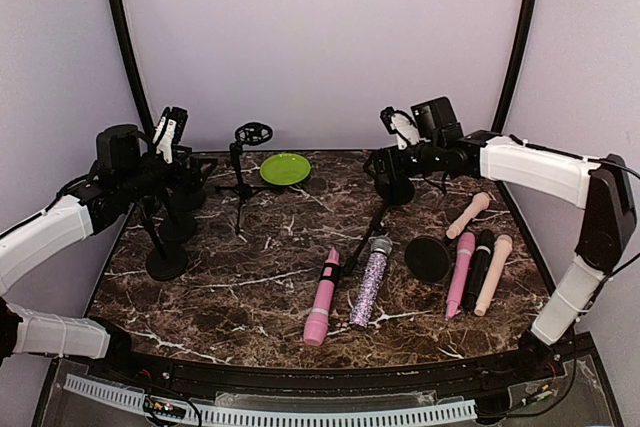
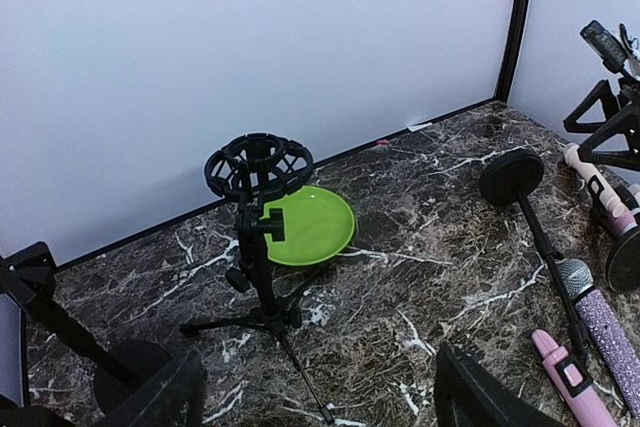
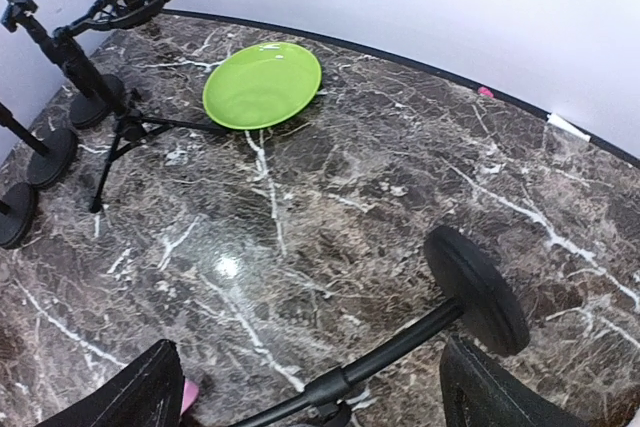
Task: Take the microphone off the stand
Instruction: Pick up the microphone stand with the microphone from the center of the board.
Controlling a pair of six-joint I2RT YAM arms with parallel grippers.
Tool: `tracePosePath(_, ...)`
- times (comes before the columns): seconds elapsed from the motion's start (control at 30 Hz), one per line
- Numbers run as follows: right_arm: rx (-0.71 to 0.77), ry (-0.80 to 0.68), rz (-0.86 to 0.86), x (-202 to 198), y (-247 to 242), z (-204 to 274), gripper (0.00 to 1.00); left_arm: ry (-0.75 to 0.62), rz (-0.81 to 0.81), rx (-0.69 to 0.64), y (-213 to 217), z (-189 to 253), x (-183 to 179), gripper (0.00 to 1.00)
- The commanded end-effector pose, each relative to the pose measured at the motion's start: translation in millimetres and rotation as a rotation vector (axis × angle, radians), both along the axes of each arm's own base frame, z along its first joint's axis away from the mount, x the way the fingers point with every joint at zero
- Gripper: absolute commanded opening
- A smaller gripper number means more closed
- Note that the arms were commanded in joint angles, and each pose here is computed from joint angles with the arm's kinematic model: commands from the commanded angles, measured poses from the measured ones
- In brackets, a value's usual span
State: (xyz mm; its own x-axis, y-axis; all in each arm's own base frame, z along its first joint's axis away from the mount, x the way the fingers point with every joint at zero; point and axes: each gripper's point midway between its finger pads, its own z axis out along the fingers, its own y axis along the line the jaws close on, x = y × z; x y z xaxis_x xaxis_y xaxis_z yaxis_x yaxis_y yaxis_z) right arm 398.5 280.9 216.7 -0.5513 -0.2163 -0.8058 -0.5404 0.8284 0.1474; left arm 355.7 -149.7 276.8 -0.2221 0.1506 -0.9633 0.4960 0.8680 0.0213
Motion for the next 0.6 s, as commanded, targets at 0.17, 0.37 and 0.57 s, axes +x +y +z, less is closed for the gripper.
tracePosePath(0.17,-0.216,0.006,0.029,64.8,-26.9,-41.3,0.89,-0.027,0.0,0.027,-0.3,4.2,-1.1,0.81)
tracePosePath(0.37,-0.329,0.057,0.064,85.2,-37.4,-82.2,0.84,-0.003,-0.01,0.033,-3.7,-3.7,2.9,0.81)
tracePosePath(0.57,-0.41,0.065,0.058,106.7,-48.2,-108.2,0.71,0.017,-0.002,0.054,-3.3,-12.2,7.5,0.81)
